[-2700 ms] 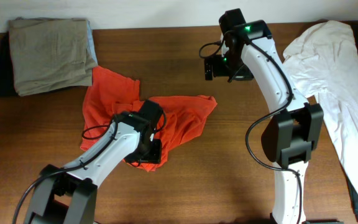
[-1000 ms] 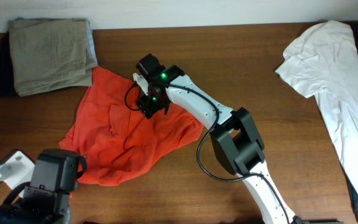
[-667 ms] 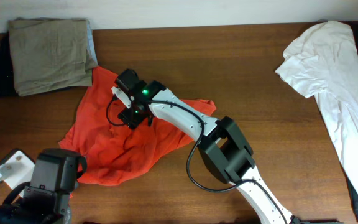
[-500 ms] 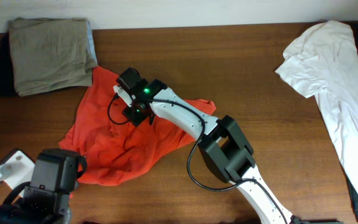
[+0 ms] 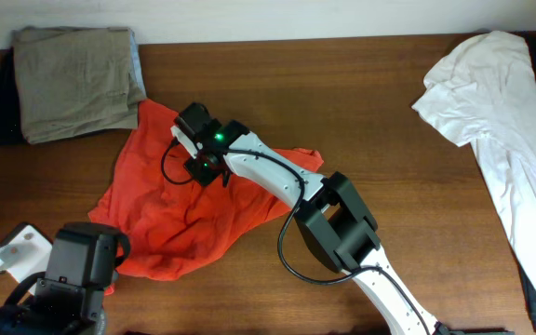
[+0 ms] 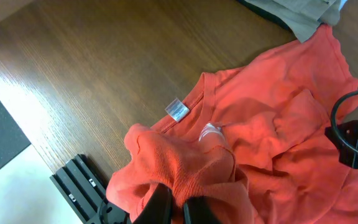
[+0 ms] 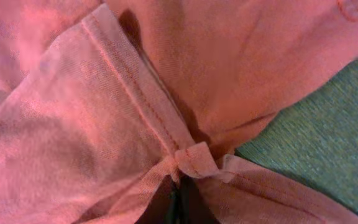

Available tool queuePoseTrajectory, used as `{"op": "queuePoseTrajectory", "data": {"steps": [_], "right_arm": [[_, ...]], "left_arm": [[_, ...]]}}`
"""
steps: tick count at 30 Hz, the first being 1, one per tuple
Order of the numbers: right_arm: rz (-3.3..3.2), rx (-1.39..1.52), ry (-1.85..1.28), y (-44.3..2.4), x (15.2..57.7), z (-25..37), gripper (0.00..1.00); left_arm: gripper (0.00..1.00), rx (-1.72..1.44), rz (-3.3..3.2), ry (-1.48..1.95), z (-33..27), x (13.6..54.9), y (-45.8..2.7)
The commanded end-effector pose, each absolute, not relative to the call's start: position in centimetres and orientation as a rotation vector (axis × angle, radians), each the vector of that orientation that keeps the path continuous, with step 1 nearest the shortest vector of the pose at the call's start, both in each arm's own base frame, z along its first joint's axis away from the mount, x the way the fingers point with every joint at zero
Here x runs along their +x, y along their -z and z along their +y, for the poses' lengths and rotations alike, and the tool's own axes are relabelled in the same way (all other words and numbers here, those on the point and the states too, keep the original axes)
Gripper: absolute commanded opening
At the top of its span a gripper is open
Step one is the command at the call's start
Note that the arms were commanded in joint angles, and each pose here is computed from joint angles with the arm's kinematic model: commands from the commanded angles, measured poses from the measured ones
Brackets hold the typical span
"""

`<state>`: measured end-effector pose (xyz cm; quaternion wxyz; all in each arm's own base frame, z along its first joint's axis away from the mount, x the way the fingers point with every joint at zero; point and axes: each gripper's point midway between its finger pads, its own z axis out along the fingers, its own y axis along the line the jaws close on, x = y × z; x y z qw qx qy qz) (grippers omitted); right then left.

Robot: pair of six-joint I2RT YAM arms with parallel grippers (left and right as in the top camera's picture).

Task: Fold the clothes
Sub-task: 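Lift the shirt with both grippers and spread it flat on the table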

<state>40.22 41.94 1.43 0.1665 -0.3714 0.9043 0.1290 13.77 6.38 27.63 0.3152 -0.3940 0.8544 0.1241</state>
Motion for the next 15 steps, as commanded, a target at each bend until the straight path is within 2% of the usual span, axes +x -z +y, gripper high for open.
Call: {"op": "queuePoseTrajectory", "data": {"steps": [1,5,9,12,14,15], "right_arm": [[2.594,-0.928,-0.249,-2.1,42.3,40.0,0.04],[2.6,-0.698,-0.221,-10.4,45.8,34.4,0.04],[2.482,-0.371,-0.22,-25.4,47.9,22.9,0.04],[2.347,-0.184,-0.199,-34.5,46.1,14.6,0.04],[2.225,-0.068,-0.176,-40.3,43.7,9.4,0.04],[2.145,0.025,-0.149,-44.0,40.9,5.5,0.04]], "left_arm": [[0.05,-1.052,2.25,-0.334,6.5,13.8,-27.4],[0.04,-0.925,2.289,-0.268,5.3,15.4,-27.7],[0.04,-0.796,2.311,-0.203,3.9,18.0,-28.1],[0.01,-0.737,2.342,-0.189,3.1,19.4,-29.0],[0.01,-0.705,2.294,-0.145,2.7,20.4,-32.2],[0.01,-0.652,2.225,-0.102,2.5,21.1,-35.9]]}}
